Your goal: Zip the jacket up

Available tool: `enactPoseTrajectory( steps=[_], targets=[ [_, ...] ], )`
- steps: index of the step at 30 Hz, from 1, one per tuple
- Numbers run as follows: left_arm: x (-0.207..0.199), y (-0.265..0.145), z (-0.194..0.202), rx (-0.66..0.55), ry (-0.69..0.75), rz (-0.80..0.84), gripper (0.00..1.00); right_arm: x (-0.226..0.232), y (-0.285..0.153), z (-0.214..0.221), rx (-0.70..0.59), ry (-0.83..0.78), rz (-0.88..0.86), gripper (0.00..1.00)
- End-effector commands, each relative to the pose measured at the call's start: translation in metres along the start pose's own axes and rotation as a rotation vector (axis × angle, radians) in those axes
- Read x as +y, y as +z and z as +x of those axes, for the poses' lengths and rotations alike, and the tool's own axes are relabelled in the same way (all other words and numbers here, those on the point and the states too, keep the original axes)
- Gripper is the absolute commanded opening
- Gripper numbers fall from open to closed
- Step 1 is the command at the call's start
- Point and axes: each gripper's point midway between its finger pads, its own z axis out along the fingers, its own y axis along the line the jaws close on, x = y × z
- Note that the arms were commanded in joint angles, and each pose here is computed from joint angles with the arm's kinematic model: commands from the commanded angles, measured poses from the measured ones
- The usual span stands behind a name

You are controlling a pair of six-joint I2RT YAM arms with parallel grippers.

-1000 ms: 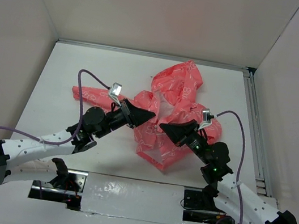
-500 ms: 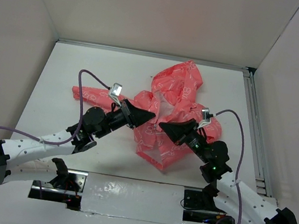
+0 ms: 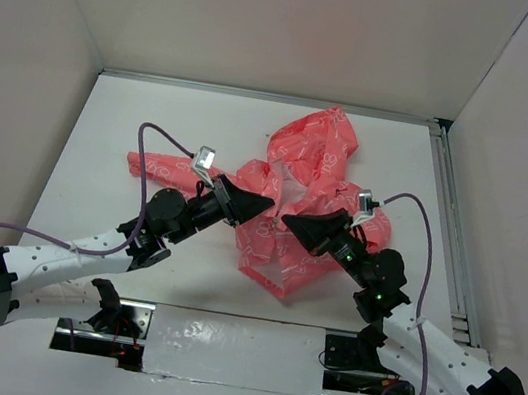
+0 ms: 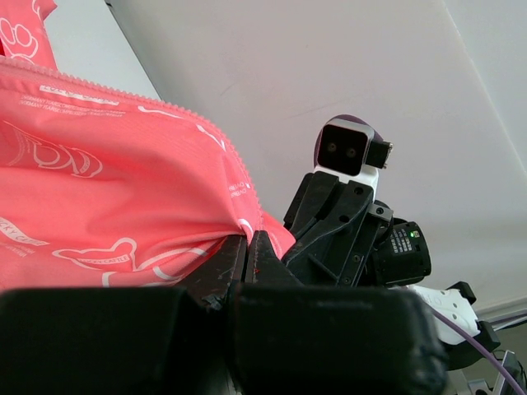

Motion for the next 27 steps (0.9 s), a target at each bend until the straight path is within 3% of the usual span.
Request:
enactPoseTrajectory(
  steps=[1, 8, 19, 27],
  targets=[
    [-0.017, 0.0, -0.011, -0.044, 0.012, 0.062, 0.0, 0.028, 0.008, -0.021, -0.049, -0.038, -0.067, 0.0],
    [-0.018, -0.002, -0.008, -0.03, 0.006, 0.074, 0.0, 0.029, 0.011, -0.02, -0.041, -0.023, -0.079, 0.0],
    [-0.021, -0.008, 0.001, 0.011, -0.016, 0.106, 0.0, 0.027, 0.01, -0.034, -0.133, 0.02, -0.069, 0.0],
    [-0.023, -0.013, 0.005, 0.021, -0.016, 0.135, 0.0, 0.009, 0.018, -0.028, -0.084, 0.054, 0.035, 0.0]
  ],
)
